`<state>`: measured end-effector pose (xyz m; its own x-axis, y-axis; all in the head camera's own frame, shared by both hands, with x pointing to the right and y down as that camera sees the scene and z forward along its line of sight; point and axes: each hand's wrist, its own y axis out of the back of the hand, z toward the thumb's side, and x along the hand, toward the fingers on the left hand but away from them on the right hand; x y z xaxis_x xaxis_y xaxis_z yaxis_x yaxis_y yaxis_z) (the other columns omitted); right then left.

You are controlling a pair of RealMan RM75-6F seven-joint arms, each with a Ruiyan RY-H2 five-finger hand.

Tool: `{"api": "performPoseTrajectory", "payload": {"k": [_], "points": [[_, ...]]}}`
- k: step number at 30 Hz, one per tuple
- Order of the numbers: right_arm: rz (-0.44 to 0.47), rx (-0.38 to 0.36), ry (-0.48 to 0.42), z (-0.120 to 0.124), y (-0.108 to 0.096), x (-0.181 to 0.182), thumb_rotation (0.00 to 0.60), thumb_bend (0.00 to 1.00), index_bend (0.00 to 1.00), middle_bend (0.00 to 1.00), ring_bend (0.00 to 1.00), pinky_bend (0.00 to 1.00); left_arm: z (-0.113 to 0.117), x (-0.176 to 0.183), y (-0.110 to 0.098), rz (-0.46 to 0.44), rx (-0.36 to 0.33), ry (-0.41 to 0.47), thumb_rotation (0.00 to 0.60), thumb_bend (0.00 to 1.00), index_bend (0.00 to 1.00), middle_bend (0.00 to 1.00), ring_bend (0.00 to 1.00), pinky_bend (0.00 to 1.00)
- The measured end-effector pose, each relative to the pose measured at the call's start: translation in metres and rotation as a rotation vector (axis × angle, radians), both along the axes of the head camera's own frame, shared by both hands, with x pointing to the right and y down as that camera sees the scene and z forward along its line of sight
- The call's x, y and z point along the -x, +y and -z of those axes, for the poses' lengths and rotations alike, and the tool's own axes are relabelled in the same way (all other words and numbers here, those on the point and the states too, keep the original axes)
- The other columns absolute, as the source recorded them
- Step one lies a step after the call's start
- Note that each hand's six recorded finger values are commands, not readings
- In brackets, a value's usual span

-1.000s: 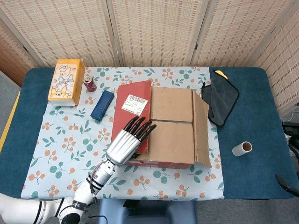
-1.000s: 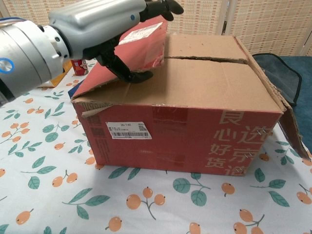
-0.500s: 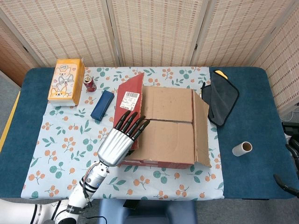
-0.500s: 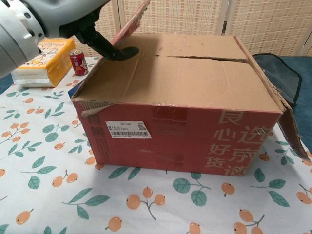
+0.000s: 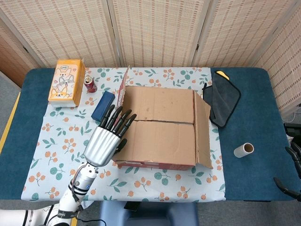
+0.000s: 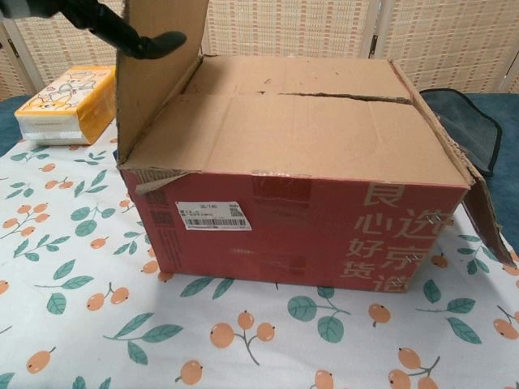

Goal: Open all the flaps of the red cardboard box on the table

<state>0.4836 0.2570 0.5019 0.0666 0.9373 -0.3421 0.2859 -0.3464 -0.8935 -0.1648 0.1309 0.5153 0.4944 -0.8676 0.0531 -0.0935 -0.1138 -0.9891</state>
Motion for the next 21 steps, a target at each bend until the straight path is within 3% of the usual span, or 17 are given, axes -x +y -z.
{"api": "performPoseTrajectory", "payload": {"k": [11,21], "points": [[-0.009,0.012,0.005,-0.004,0.001,0.0,0.6,0.34,0.0,0.0,0.0,0.0,0.013,0.038,-0.003,0.084,-0.046,-0.034,0.6,0.4,0.02,0.15,0.04,0.02],[-0.009,0.027,0.016,-0.009,0.002,0.003,0.6,0.34,0.0,0.0,0.0,0.0,-0.006,0.1,-0.004,0.226,-0.016,-0.187,0.6,0.4,0.02,0.15,0.04,0.02]]}}
